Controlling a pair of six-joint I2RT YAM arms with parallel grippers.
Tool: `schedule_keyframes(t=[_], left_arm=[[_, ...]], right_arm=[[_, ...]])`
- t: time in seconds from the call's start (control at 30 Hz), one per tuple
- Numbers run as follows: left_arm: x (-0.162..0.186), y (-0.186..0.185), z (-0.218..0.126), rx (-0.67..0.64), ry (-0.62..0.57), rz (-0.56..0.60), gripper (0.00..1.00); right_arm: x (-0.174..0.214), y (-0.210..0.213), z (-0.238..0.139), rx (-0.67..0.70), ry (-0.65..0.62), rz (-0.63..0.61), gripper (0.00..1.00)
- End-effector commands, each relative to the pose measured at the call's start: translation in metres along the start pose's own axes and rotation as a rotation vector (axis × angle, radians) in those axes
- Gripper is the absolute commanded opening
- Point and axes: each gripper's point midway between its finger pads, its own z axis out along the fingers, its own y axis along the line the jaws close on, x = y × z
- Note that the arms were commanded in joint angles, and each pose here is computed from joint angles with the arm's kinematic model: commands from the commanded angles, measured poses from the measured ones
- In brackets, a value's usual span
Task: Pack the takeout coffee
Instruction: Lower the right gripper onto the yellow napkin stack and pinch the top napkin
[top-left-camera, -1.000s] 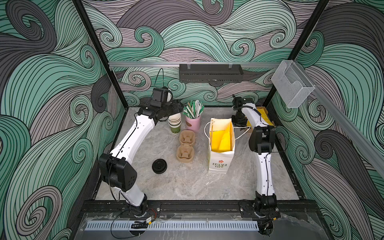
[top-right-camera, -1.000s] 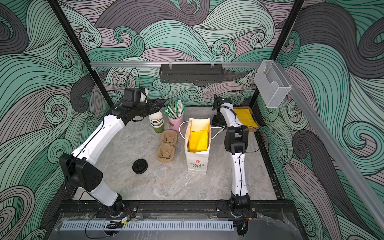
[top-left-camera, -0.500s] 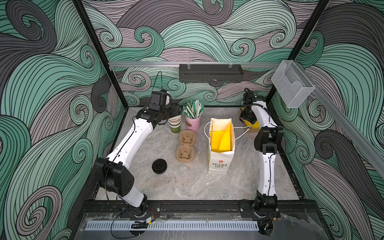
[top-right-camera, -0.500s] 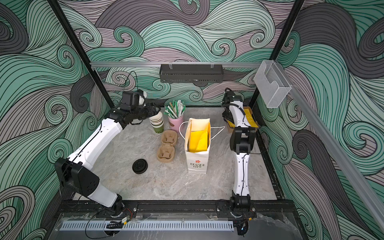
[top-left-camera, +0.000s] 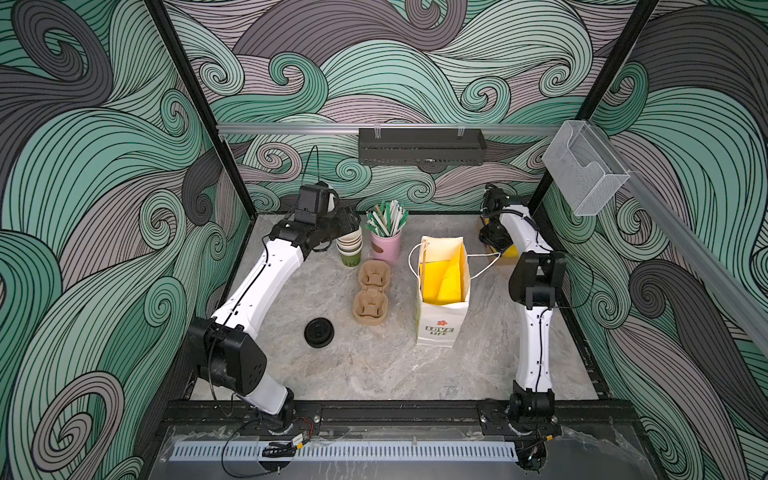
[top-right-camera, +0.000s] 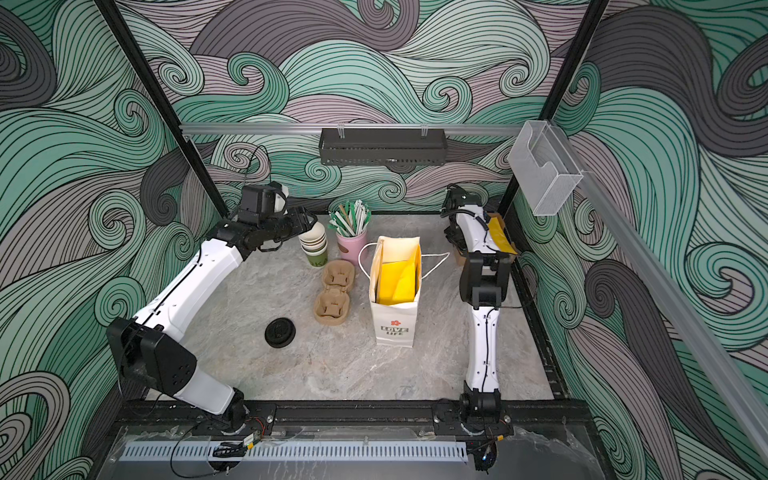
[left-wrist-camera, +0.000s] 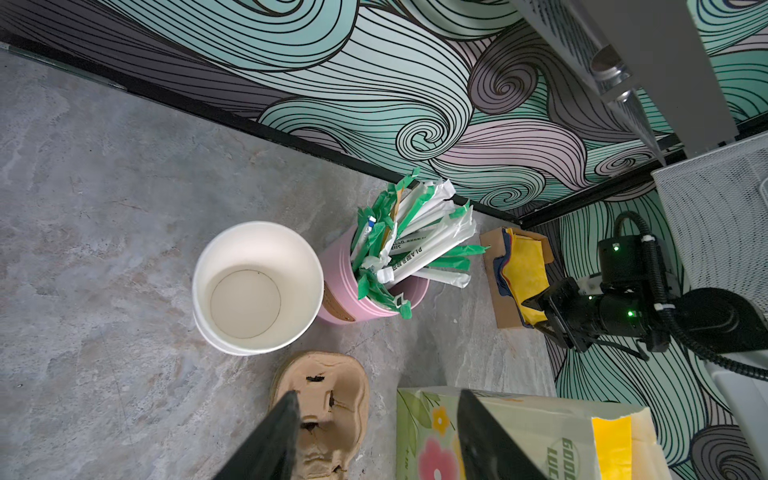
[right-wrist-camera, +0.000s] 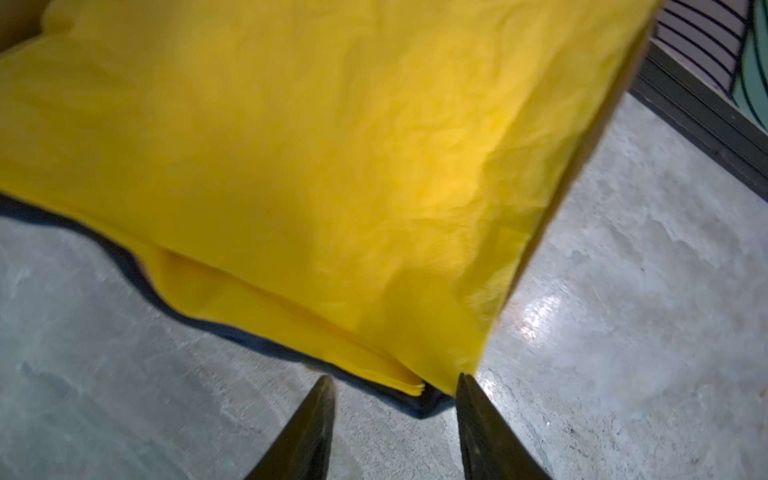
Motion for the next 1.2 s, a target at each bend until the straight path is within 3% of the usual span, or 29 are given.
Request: schedule_keyframes(t=[0.0, 0.13, 0.27, 0.6, 0.9, 1.17], left_arm=[[-0.01, -0.004, -0.01, 0.021, -0.041, -0.016, 0.62], [-0.012, -0.006, -0.01, 0.028, -0.035, -0.011, 0.62], [-0.012, -0.005, -0.012, 0.021, -0.04, -0.01, 0.62], [-0.007, 0.003, -0.014, -0.005, -0.041, -0.013, 0.62], [-0.005, 0.008, -0.008, -0.011, -0.028, -0.018, 0.62], [-0.006, 0.01, -0.007, -0.014, -0.027, -0.022, 0.62]], right_arm=[[-0.004, -0.019, -0.017, -0.002, -0.066, 0.294, 0.49], [0.008, -0.028, -0.007, -0.013, -0.067, 0.523, 0.47], [0.019, -0.034, -0.002, 0.012, -0.064, 0.659, 0.48], [0.016, -0.017, 0.014, -0.038, -0.047, 0.729, 0.51], [0.047, -0.024, 0.042, 0.02, 0.045, 0.899, 0.51], [0.067, -0.012, 0.029, -0.022, 0.087, 0.849, 0.47]])
